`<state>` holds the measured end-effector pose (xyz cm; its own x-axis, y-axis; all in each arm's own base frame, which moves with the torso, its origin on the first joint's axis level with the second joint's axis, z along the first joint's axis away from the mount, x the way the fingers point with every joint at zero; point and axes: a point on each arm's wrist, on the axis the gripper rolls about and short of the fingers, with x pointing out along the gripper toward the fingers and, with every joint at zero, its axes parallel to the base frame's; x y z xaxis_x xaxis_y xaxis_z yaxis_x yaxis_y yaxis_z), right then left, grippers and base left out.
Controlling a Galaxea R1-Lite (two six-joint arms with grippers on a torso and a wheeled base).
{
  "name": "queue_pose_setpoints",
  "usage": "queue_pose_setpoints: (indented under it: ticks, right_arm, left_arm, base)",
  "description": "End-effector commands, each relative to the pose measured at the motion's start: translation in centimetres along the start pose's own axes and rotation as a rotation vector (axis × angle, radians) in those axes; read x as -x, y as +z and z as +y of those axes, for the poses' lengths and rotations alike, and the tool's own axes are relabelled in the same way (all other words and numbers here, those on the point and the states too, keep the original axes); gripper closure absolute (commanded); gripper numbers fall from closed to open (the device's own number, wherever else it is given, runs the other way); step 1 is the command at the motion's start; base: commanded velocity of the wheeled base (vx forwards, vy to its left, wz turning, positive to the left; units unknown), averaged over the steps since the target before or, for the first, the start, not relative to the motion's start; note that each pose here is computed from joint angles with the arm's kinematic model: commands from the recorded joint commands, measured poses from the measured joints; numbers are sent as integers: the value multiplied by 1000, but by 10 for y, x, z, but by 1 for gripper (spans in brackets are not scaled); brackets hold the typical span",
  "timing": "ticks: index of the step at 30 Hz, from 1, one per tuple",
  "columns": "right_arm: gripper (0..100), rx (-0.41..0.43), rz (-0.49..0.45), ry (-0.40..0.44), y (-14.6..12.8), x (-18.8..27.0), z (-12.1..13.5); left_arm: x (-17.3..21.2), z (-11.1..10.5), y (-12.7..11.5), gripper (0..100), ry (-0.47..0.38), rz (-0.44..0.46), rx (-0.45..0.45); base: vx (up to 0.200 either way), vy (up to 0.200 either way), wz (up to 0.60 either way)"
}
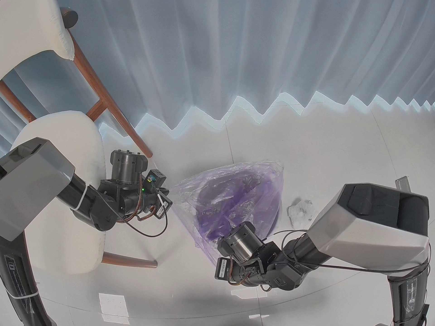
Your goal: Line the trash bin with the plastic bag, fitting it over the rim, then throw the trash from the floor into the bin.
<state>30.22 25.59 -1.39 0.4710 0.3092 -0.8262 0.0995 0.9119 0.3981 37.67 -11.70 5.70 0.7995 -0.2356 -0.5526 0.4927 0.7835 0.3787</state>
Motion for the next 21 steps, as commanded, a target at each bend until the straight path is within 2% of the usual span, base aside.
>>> queue_pose_setpoints:
  ticks: [1, 6, 15, 21]
  right_arm:
    - [100, -9, 1, -22, 1, -8, -6]
    - [100, -21, -22, -40, 6, -9, -9]
    - [100, -65, -70, -60, 25, -8, -19]
    - [100, -71, -79, -67, 27, -8, -21]
  left_arm:
    - [-20, -8, -12, 100, -15, 36, -22]
    - [-25, -12, -11, 100, -7, 40, -56]
    - [-30, -34, -7, 100, -15, 50, -90]
    - [-31, -36, -8, 100, -19, 54, -94]
  base:
    - [0, 0, 0]
    - [0, 0, 0]
    - [0, 0, 0]
    - [0, 0, 0]
